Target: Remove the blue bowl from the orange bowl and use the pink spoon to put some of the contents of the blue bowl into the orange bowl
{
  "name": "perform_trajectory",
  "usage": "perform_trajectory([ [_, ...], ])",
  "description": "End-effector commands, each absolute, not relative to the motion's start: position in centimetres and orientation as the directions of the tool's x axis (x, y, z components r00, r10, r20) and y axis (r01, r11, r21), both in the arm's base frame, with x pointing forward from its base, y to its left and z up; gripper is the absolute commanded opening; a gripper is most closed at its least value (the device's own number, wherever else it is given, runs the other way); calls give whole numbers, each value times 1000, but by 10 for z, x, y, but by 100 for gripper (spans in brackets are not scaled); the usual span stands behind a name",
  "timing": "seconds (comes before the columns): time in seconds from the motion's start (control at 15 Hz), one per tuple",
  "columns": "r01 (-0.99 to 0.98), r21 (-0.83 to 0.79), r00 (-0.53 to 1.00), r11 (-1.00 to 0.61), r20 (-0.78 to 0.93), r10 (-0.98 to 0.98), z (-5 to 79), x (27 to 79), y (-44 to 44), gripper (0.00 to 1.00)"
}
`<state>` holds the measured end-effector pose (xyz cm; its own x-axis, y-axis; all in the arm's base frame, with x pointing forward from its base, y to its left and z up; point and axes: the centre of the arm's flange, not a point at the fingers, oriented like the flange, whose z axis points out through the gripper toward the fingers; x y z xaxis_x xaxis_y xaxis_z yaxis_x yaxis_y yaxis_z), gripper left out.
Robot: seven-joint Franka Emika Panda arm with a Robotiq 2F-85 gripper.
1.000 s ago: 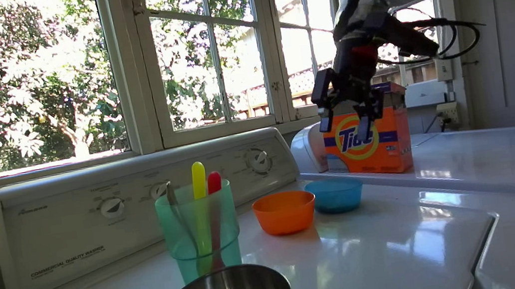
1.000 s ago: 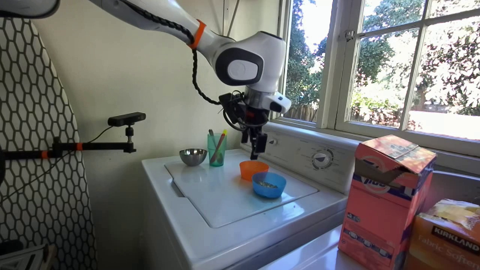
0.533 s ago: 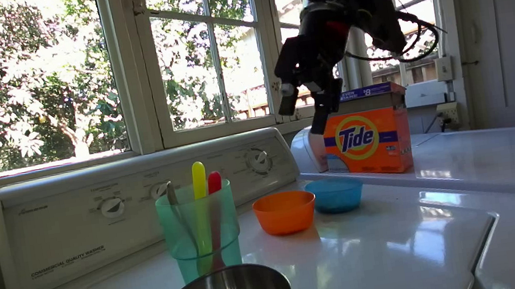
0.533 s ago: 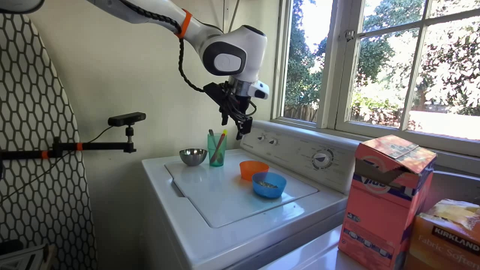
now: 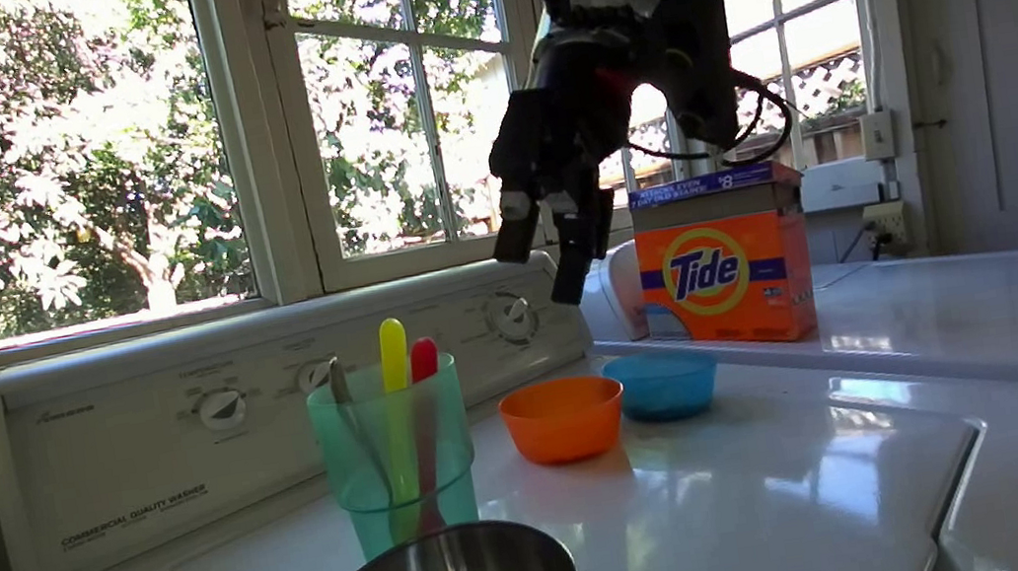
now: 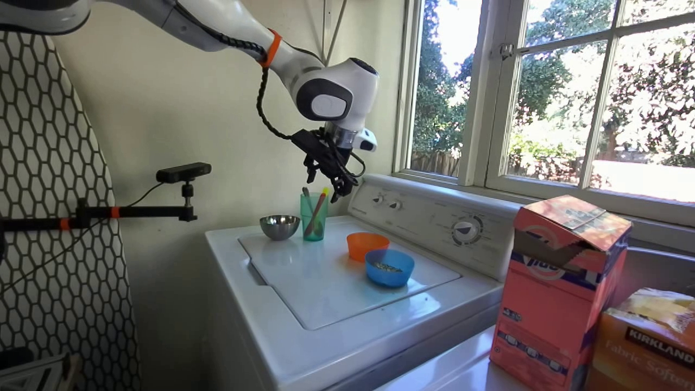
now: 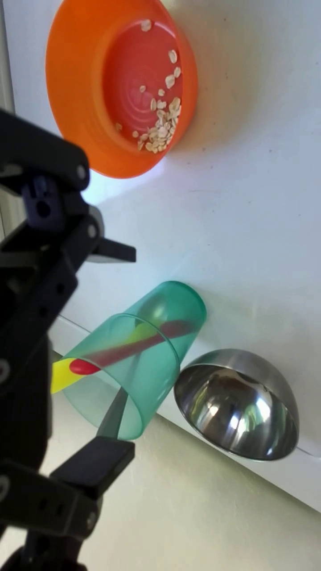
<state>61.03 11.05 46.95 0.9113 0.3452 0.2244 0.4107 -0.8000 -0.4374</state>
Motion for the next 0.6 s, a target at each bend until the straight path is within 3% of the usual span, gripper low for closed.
perform_trajectory([
  [0.0, 431, -449, 902, -783, 233, 364, 468, 611, 108, 100],
  [0.53, 572, -321, 816, -755, 131, 562, 485, 629, 149, 100],
])
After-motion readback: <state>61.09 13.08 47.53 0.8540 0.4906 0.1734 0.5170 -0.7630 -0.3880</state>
